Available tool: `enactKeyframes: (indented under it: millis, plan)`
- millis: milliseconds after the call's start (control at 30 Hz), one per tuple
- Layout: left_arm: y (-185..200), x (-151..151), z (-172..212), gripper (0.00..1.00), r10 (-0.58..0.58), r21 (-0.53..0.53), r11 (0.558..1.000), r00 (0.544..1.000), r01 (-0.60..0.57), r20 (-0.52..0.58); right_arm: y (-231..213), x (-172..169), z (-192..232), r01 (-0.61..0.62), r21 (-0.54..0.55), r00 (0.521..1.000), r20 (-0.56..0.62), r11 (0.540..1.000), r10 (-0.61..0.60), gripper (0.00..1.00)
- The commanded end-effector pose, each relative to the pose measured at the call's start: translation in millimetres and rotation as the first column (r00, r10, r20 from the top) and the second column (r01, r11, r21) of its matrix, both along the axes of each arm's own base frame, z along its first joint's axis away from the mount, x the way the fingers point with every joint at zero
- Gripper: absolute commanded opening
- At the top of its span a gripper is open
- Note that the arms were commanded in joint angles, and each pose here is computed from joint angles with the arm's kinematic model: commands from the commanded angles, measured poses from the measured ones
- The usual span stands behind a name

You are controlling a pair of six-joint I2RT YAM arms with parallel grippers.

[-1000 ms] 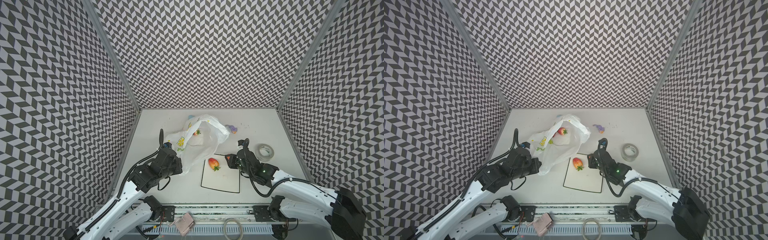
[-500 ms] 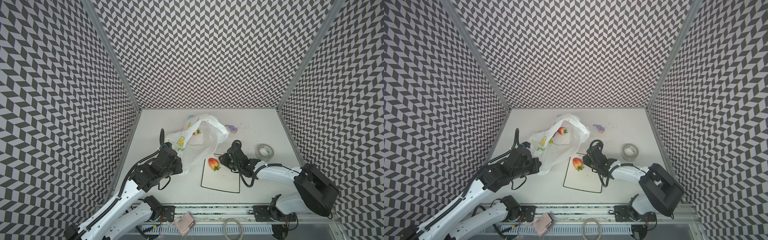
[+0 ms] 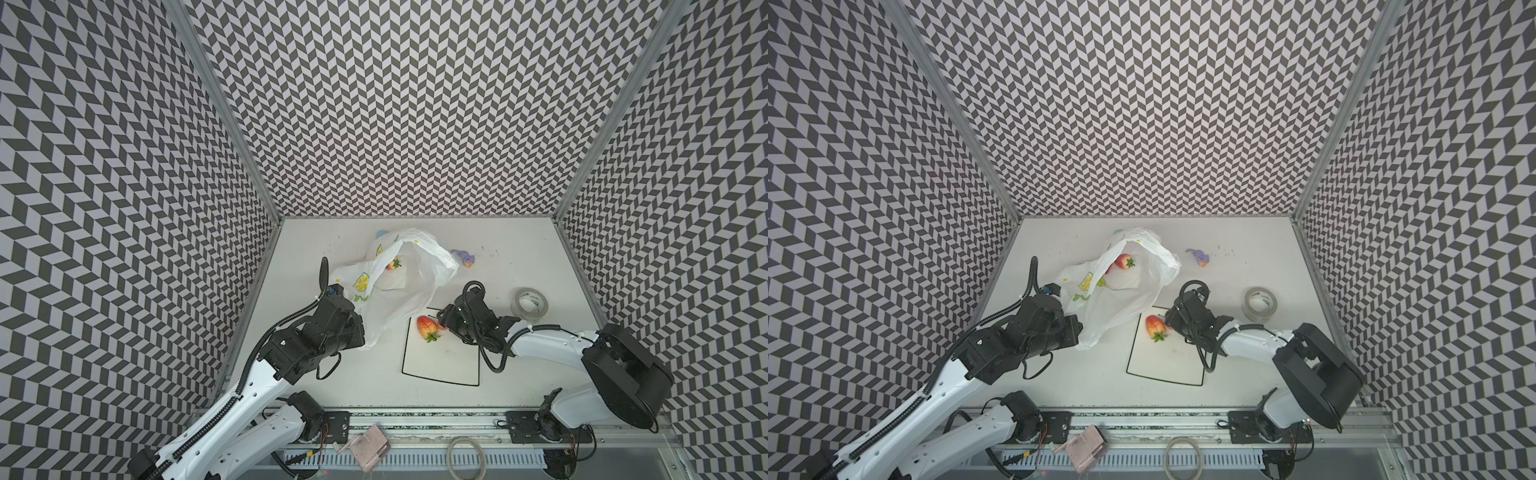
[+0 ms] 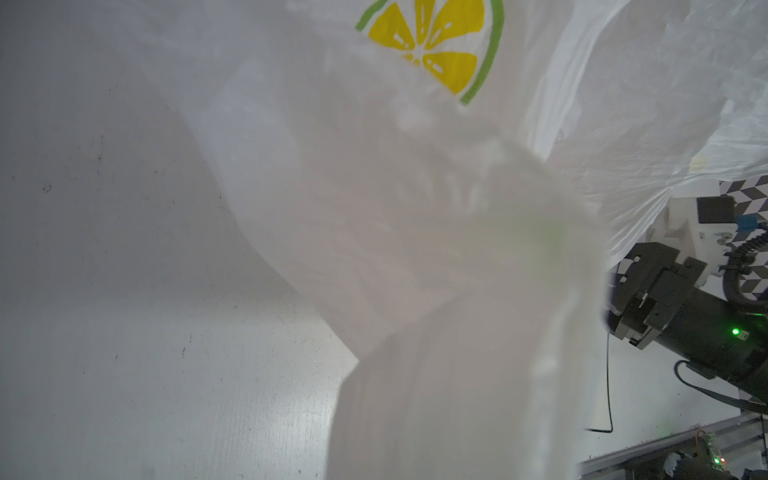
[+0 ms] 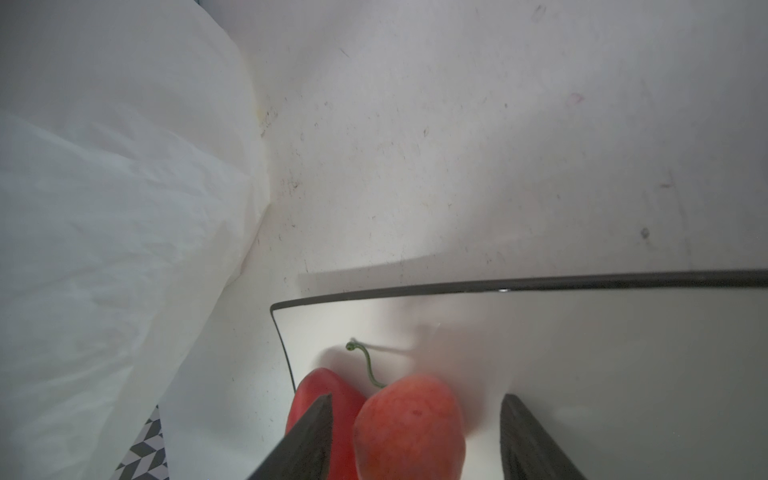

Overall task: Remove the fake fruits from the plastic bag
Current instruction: 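Lower the peach beside the red pear and open the right gripper, then reach the right gripper into the bag and grasp the leafy red-yellow apple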

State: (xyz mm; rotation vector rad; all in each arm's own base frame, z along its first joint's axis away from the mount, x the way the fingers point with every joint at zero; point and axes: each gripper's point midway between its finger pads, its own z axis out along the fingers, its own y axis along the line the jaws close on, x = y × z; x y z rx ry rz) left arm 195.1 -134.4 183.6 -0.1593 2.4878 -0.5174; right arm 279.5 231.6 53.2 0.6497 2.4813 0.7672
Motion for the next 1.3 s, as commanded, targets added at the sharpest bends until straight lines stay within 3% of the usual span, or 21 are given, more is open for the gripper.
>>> enactKeyframes:
  millis: [0,200,333,400,467,533,733,800,900,1000,1133,1267]
  plan:
    - [-0.3,6.7,12.2,0.0,0.012,-0.014,1.0,0.999,-0.012,0.047,-17.6,2.1,16.7,0.037,-0.02,0.998,0.046,0.999,-0.036,0.66]
    - [-1.4,8.9,14.8,0.0,0.012,-0.018,1.0,0.998,-0.011,0.058,-40.7,2.4,75.3,0.014,-0.089,0.974,0.226,0.996,0.007,0.66]
    - [-6.5,10.7,17.3,0.0,-0.011,-0.026,1.0,0.998,0.013,0.069,-56.9,3.7,135.0,-0.011,-0.18,0.894,0.439,0.984,0.09,0.65]
    - [-7.5,10.8,17.1,0.0,-0.016,-0.028,0.999,0.998,0.018,0.068,-57.3,0.7,172.5,-0.051,-0.218,0.805,0.569,0.975,0.169,0.64]
    - [-8.0,10.9,17.1,0.0,-0.017,-0.029,0.999,0.997,0.019,0.069,-46.7,-11.1,209.9,-0.143,-0.267,0.657,0.694,0.953,0.293,0.61]
    - [-8.0,10.9,18.0,0.0,-0.019,-0.03,0.999,0.997,0.021,0.074,-32.6,-24.7,228.2,-0.229,-0.34,0.522,0.748,0.912,0.41,0.58]
    - [-7.5,10.7,17.8,0.0,-0.019,-0.031,0.999,0.997,0.022,0.078,37.7,-59.2,236.8,-0.411,-0.554,0.202,0.719,0.724,0.665,0.57]
    - [-7.9,10.8,17.7,0.0,-0.018,-0.033,0.999,0.997,0.021,0.076,64.0,-63.2,231.2,-0.437,-0.604,0.141,0.686,0.667,0.714,0.57]
    - [-7.2,10.8,18.7,0.0,-0.014,-0.034,0.999,0.997,0.017,0.079,97.0,-51.0,222.5,-0.48,-0.599,0.143,0.668,0.642,0.73,0.57]
    - [-6.4,10.5,18.7,0.0,-0.012,-0.033,0.999,0.997,0.015,0.08,123.9,-30.2,207.7,-0.506,-0.559,0.204,0.662,0.657,0.721,0.56]
    - [-6.9,10.8,20.5,0.0,-0.012,-0.038,0.999,0.996,0.016,0.084,150.4,0.7,172.5,-0.531,-0.494,0.363,0.601,0.688,0.712,0.54]
    - [-6.9,10.5,21.0,0.0,-0.009,-0.041,0.999,0.997,0.013,0.081,169.9,16.5,137.8,-0.556,-0.403,0.488,0.55,0.727,0.678,0.52]
